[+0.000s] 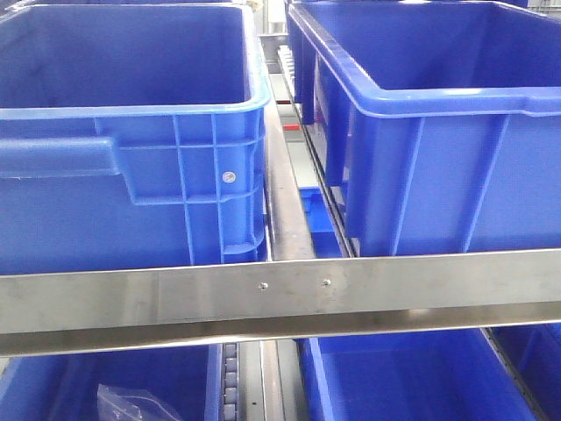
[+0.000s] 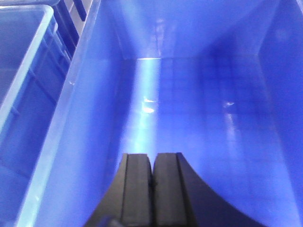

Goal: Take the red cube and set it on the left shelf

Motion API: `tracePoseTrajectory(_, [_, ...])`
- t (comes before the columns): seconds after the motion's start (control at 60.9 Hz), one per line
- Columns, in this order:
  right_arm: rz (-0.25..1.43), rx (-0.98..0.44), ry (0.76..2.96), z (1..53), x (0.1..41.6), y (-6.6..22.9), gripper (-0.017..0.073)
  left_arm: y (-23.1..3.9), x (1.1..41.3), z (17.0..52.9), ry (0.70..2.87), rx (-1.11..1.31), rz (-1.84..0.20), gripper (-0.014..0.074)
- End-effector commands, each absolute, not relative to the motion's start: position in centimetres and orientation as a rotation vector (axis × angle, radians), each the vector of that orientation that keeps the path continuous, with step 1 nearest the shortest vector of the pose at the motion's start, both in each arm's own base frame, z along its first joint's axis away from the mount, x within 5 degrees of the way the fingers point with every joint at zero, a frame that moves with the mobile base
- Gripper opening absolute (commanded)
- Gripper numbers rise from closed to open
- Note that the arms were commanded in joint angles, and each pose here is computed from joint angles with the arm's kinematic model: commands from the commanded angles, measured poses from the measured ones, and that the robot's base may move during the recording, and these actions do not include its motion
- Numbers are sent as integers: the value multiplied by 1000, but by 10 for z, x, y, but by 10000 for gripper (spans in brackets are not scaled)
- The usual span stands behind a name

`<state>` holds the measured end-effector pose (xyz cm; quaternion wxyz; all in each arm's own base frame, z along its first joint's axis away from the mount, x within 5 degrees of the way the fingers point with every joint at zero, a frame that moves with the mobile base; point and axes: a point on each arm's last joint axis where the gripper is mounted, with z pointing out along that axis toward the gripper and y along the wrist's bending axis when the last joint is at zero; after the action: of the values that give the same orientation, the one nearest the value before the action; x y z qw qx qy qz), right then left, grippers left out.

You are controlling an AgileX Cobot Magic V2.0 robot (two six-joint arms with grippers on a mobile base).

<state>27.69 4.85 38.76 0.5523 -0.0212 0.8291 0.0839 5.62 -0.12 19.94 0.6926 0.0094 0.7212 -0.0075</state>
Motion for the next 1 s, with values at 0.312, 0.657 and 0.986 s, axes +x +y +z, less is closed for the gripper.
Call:
tracePoseTrajectory(0.312, [180,-77,1626,352,191,31,48,-1,56,200,1534,18,-20,101])
tracePoseTrajectory(0.657, [148,-17,1475,260,104,11,48,-1,56,200,1534,18,-20,101])
tracePoseTrajectory(0.986, [65,56,1395,221,64,0,48,-1,56,200,1534,18,-20,101])
